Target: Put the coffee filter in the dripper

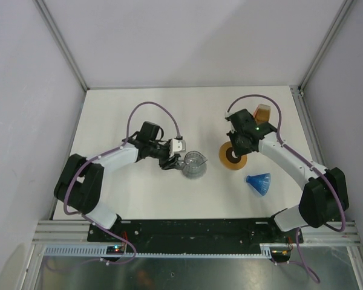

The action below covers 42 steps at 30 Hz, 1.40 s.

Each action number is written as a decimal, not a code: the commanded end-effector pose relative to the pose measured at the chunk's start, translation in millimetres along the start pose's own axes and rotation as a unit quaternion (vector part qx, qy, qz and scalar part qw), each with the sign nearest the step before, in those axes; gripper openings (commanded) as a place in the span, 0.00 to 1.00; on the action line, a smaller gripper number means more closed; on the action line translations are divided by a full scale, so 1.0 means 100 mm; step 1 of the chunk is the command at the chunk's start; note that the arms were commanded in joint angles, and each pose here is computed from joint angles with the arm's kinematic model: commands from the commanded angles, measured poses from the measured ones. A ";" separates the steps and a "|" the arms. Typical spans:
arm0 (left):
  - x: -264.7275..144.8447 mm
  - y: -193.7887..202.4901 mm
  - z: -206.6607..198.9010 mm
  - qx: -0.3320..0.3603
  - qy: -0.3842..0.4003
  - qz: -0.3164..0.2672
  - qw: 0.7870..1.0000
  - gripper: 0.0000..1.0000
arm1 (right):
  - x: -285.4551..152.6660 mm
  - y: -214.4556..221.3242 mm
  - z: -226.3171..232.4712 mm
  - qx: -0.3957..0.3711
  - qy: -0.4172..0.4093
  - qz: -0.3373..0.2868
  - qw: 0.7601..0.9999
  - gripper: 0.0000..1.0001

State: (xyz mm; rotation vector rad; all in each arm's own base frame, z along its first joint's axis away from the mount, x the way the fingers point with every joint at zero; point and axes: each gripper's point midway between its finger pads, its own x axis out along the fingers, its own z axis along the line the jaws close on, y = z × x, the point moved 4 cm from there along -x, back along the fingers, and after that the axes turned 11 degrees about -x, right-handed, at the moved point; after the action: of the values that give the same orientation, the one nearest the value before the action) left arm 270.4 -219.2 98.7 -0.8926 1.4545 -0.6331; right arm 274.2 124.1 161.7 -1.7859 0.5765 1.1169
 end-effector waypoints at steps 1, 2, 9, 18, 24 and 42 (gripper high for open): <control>-0.10 -0.25 -0.03 0.020 -0.005 -0.029 0.999 0.63 | -0.18 -0.18 -0.01 -0.011 0.013 -0.028 0.999 0.00; -0.12 -0.29 -0.02 0.017 -0.011 -0.031 0.999 0.67 | -0.18 -0.20 0.01 -0.016 0.013 -0.027 0.999 0.00; -0.39 -0.52 -0.02 0.012 -0.047 -0.034 0.998 0.90 | -0.29 -0.41 0.17 -0.047 0.006 -0.034 0.998 0.00; -0.95 -0.57 0.23 -0.073 -0.148 -0.023 0.986 1.00 | -0.33 -0.81 0.61 -0.129 -0.004 -0.037 0.991 0.00; -1.39 -0.42 0.55 -0.140 -0.263 -0.014 0.954 1.00 | -0.18 -0.86 0.90 -0.203 0.011 0.009 0.979 0.00; -1.56 -0.30 0.61 -0.148 -0.303 -0.001 0.941 1.00 | 0.06 -0.94 1.37 -0.298 0.014 0.058 0.953 0.00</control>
State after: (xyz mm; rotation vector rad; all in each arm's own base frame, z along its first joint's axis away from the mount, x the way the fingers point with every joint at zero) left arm 324.1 -104.1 188.4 -1.1924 1.0524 -0.1009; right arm 287.1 285.1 167.0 -2.2617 0.4041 1.4625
